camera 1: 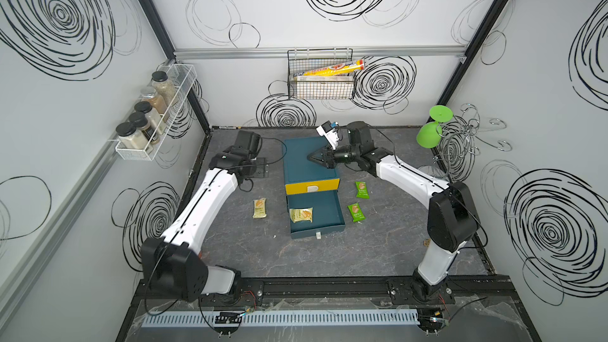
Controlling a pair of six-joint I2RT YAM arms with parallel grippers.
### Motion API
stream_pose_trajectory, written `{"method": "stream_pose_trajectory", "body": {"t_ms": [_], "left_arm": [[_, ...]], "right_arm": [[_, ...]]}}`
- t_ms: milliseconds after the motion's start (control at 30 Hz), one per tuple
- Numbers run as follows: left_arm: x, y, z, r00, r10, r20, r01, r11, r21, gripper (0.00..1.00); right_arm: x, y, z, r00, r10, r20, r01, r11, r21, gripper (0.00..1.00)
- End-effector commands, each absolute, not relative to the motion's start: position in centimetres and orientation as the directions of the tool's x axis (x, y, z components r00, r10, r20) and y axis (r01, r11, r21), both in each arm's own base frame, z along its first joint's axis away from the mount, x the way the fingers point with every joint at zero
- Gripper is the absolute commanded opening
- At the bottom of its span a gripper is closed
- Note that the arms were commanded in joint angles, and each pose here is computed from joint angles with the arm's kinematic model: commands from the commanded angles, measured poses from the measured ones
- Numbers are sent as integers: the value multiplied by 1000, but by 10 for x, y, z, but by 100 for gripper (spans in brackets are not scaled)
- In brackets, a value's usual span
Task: Take the cookies out of the drawer
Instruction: Place the cookie at the center of the board, then pick up the cookie from the drawer.
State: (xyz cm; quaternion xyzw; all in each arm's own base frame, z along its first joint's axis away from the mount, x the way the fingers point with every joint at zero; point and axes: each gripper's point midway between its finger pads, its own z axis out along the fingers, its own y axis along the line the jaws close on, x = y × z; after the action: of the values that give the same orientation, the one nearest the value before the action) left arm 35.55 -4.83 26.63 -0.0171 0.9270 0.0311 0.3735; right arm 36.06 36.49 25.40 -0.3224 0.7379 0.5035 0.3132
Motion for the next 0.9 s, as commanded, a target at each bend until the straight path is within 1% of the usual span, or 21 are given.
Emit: {"method": "stream_pose_trajectory", "body": {"t_ms": [0, 67, 167, 233, 300, 367, 433, 600, 867], "left_arm": [[318, -86, 310, -676, 122, -727, 93, 992, 80, 89], [295, -123, 317, -646, 236, -726, 236, 966, 104, 87], [258, -177, 311, -576, 419, -702, 442, 882, 164, 85], [242, -200, 295, -545, 516, -661, 544, 817, 190, 84], [224, -221, 276, -484, 636, -602, 649, 721, 240, 84], [215, -236, 263, -434, 700, -567, 710, 653, 263, 84], [215, -246, 254, -417, 731, -540, 747, 614, 255, 83], [216, -248, 223, -399, 817, -416, 794, 535, 290, 81], [215, -242, 182, -382, 870, -311, 853, 462, 245, 77]], "right_arm": [[361, 360, 224, -657, -197, -728, -743, 332, 581, 16], [361, 360, 223, -657, -200, -727, -744, 332, 581, 16], [360, 360, 223, -658, -203, -725, -743, 331, 582, 16], [360, 360, 223, -657, -202, -726, -744, 330, 582, 16], [359, 360, 222, -660, -203, -723, -742, 327, 585, 16], [359, 361, 220, -661, -207, -721, -742, 327, 586, 16], [359, 360, 219, -660, -213, -721, -743, 330, 583, 16], [358, 360, 218, -660, -216, -720, -743, 330, 582, 16], [358, 360, 216, -663, -216, -717, -740, 329, 586, 16]]}}
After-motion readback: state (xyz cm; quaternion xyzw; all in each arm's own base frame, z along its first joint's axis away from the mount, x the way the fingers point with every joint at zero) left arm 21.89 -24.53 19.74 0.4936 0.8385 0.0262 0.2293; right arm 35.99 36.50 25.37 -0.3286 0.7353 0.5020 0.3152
